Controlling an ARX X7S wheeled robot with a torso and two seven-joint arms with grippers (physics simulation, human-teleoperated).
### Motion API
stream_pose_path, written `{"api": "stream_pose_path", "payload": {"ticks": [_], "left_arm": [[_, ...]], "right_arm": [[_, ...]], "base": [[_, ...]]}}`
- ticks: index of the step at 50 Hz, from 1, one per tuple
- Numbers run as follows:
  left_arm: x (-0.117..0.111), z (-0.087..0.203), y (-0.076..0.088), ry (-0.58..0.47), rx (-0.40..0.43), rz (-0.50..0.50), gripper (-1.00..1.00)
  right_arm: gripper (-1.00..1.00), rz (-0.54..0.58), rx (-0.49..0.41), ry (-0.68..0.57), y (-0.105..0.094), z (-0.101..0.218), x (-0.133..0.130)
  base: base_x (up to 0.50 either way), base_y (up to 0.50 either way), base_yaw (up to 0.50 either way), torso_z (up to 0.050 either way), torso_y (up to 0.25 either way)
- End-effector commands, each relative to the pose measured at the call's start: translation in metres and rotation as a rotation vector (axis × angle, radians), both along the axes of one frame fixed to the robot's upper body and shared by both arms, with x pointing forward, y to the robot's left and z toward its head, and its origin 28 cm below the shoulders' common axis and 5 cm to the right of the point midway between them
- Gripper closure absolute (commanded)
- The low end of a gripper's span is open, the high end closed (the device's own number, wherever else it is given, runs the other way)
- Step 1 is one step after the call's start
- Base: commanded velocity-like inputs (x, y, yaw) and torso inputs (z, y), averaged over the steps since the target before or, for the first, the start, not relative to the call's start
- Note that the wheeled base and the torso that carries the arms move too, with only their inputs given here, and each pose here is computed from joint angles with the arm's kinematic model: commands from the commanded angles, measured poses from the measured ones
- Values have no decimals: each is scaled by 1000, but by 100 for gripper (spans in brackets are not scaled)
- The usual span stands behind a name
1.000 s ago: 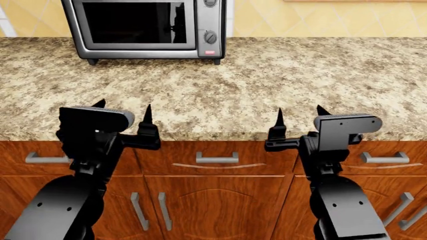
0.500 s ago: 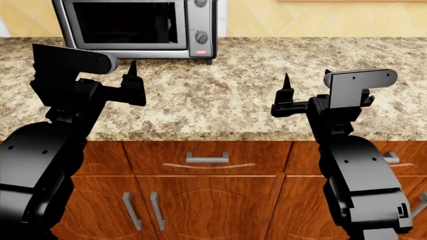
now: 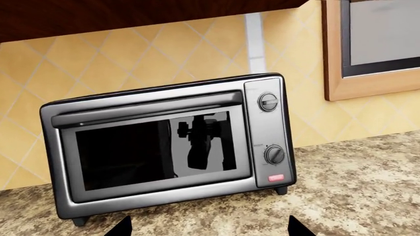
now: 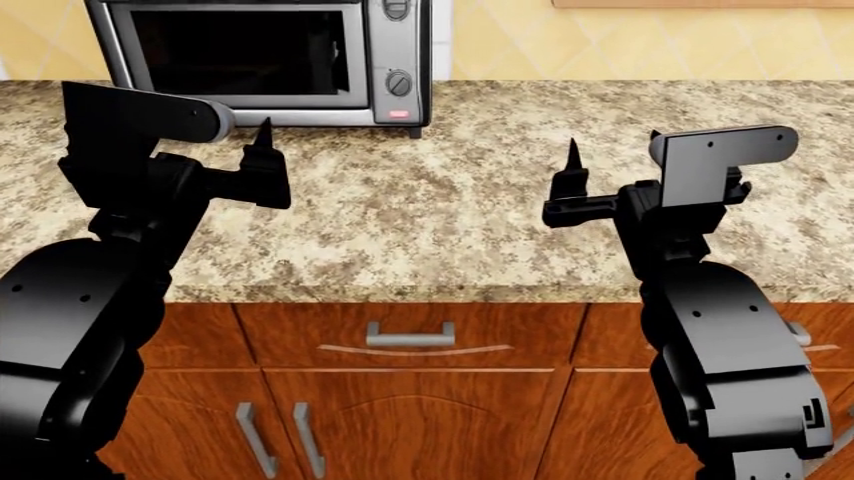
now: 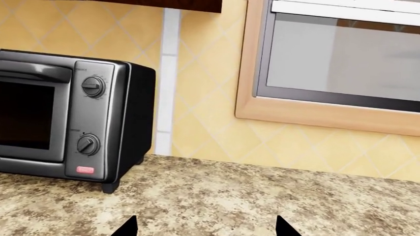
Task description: Open the toaster oven door.
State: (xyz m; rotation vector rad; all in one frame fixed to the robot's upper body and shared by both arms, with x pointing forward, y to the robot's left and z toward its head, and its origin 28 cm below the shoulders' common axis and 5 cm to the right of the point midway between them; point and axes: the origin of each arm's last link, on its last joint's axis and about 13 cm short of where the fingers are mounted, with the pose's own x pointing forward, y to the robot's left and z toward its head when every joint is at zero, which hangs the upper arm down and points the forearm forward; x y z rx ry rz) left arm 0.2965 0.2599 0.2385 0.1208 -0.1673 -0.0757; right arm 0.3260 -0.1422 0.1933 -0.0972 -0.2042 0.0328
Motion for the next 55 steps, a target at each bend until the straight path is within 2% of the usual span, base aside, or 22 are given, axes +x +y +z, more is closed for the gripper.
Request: {"api": "stream_pose_path", "payload": {"ticks": [1,55], "left_arm": [[0,-1,0,3,-2,-3,-100],[0,-3,-1,19,2,-13,-100]], "right_arm": [[-100,7,-4,2,1,1,0],[-100,13,0,12,1,-3,-1]], "base": [[180,0,0,0,0],[267,0,0,0,0]]}}
